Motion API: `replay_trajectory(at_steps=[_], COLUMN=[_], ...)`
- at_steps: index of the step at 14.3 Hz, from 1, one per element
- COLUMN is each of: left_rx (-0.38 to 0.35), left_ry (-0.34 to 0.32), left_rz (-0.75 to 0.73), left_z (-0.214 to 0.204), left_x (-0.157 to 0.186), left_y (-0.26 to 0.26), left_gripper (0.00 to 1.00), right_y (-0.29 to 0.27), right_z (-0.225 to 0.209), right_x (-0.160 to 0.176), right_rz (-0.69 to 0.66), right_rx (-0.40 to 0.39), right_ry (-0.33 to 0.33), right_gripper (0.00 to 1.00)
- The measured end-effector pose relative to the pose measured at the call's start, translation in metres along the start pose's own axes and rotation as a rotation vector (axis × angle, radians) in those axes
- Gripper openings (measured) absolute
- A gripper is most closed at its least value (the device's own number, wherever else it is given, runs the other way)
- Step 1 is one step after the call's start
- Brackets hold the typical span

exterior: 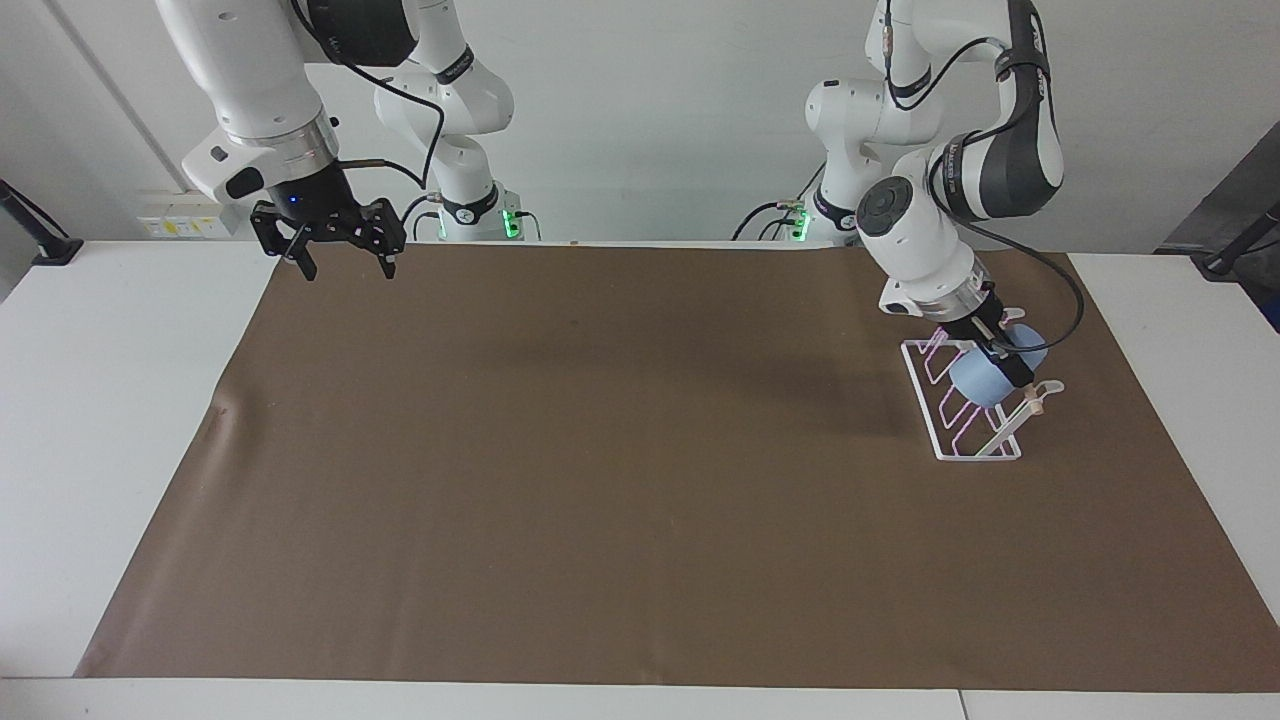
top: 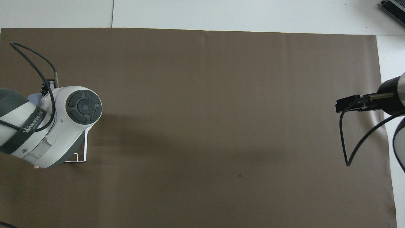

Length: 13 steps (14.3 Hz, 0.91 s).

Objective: Hang cup on cup holder
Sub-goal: 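Release the cup on the rack and raise the left gripper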

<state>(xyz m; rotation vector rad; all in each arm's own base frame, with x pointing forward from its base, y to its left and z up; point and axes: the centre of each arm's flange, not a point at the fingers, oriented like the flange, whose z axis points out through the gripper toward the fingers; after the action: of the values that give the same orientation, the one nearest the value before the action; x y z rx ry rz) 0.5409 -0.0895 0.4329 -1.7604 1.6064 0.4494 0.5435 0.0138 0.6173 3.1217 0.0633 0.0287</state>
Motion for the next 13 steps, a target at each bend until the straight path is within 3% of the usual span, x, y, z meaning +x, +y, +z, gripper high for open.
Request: replay_trajectory(at_steps=[2, 5, 10, 13], left_rx=[0.003, 0.011, 0.014, -0.052], left_ry=[0.003, 0.008, 0.003, 0.042], left_rz=[0.001, 0.000, -0.006, -0.087], left_z=[-0.001, -0.003, -0.010, -0.034], left_x=[0.000, 0.000, -0.003, -0.019], left_y=[0.001, 0.000, -0.002, -0.014], left_gripper=[0.80, 1.00, 1.00, 1.00], right_y=[0.000, 0.000, 0.000, 0.000], right_z=[0.000, 0.000, 0.000, 0.000], right_x=[0.000, 0.000, 0.000, 0.000], right_rz=[0.000, 0.000, 0.000, 0.000], right_rx=[0.000, 0.000, 0.000, 0.000], right_ry=[0.000, 0.000, 0.000, 0.000], right_gripper=[1.00, 1.00, 1.00, 1.00])
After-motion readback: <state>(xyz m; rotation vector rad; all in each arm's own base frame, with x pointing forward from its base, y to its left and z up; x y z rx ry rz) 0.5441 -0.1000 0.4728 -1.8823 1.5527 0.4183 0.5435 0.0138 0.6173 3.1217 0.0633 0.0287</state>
